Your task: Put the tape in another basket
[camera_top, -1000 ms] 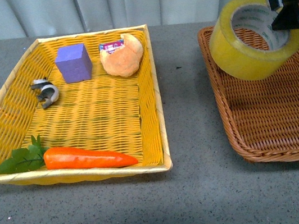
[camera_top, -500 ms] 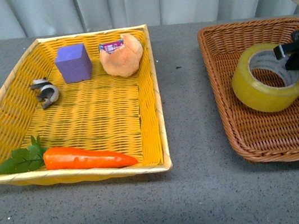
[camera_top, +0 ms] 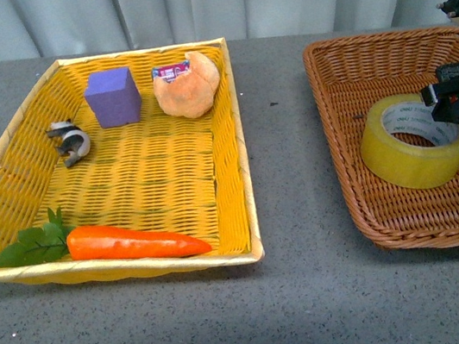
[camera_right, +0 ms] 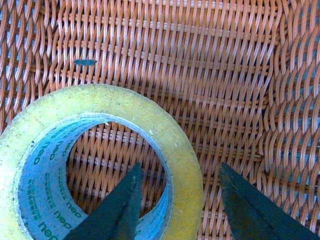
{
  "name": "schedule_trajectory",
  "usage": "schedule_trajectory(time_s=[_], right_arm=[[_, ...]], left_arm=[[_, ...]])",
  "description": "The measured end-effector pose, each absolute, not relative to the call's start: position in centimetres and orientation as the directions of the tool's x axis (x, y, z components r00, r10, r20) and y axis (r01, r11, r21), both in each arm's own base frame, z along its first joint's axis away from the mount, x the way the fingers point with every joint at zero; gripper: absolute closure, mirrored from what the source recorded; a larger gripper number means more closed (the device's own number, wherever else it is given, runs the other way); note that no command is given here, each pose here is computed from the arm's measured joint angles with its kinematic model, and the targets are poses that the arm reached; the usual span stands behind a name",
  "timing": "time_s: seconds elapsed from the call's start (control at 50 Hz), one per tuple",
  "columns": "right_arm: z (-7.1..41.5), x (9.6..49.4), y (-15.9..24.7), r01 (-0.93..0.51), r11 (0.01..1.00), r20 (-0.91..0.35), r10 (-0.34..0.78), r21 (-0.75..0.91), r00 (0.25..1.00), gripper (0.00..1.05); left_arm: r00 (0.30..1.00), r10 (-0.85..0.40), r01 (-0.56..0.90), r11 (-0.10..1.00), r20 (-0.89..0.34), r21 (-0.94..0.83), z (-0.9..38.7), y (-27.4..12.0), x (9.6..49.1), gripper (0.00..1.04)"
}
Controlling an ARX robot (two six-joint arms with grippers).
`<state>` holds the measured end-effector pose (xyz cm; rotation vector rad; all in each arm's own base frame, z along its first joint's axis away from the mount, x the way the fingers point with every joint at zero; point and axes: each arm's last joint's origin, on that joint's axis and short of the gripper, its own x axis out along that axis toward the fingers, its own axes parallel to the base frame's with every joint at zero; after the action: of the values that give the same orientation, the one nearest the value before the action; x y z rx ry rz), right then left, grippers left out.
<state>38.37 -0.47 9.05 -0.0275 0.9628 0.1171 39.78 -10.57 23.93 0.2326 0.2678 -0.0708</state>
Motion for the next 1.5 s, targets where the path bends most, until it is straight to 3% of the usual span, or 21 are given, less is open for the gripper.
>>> schedule_trajectory(time_s=[0.24, 0.3, 0.38, 0.48, 0.54, 0.7, 0.84, 1.0, 1.5], right_arm=[[13.0, 37.8, -1.6, -0.069, 0.998, -0.679, 0.044, -0.01, 0.733, 0.09], [13.8, 37.6, -1.8, -0.064, 0.998, -0.653, 0.038, -0.016, 0.757, 0.09], [14.0, 37.5, -1.8, -0.065, 0.998, -0.648, 0.038, -0.018, 0.761, 0.09], [12.2, 36.3, -1.6, -0.01, 1.0, -0.396, 0.001, -0.02, 0.918, 0.25], [11.8, 34.6, -1.5, -0.001, 1.0, -0.276, -0.004, -0.016, 0.961, 0.34], [14.4, 30.6, -0.7, 0.025, 1.0, -0.018, -0.025, -0.017, 1.0, 0.59], [15.2, 27.7, 0.0, -0.003, 1.0, 0.006, 0.003, -0.017, 1.0, 0.8], [15.1, 25.2, 0.0, -0.002, 1.0, -0.036, 0.001, -0.019, 0.999, 1.04], [16.1, 18.0, 0.0, 0.001, 1.0, -0.019, -0.001, -0.012, 1.0, 1.04]], left_arm=[[0.985, 0.087, -0.052, 0.971, -0.147, 0.232, 24.8, -10.0, 38.8, 0.06], [0.989, 0.099, -0.073, 0.972, -0.109, 0.223, 25.0, -9.9, 38.4, 0.08], [1.0, -0.007, 0.008, 0.996, -0.004, 0.087, 24.7, -8.8, 36.4, 0.26], [1.0, -0.014, 0.013, 0.999, 0.015, 0.033, 23.3, -6.8, 33.0, 0.45], [1.0, -0.008, 0.007, 1.0, 0.015, 0.021, 22.8, -5.9, 31.6, 0.54], [1.0, 0.0, 0.0, 1.0, -0.003, 0.014, 21.0, -4.1, 28.1, 0.79], [1.0, -0.007, 0.007, 1.0, -0.007, 0.01, 20.0, -3.2, 25.6, 1.01], [1.0, 0.001, -0.001, 1.0, -0.011, 0.003, 19.2, -2.3, 23.4, 1.01], [1.0, 0.0, 0.0, 1.0, -0.009, 0.001, 17.4, 0.0, 17.1, 1.01]])
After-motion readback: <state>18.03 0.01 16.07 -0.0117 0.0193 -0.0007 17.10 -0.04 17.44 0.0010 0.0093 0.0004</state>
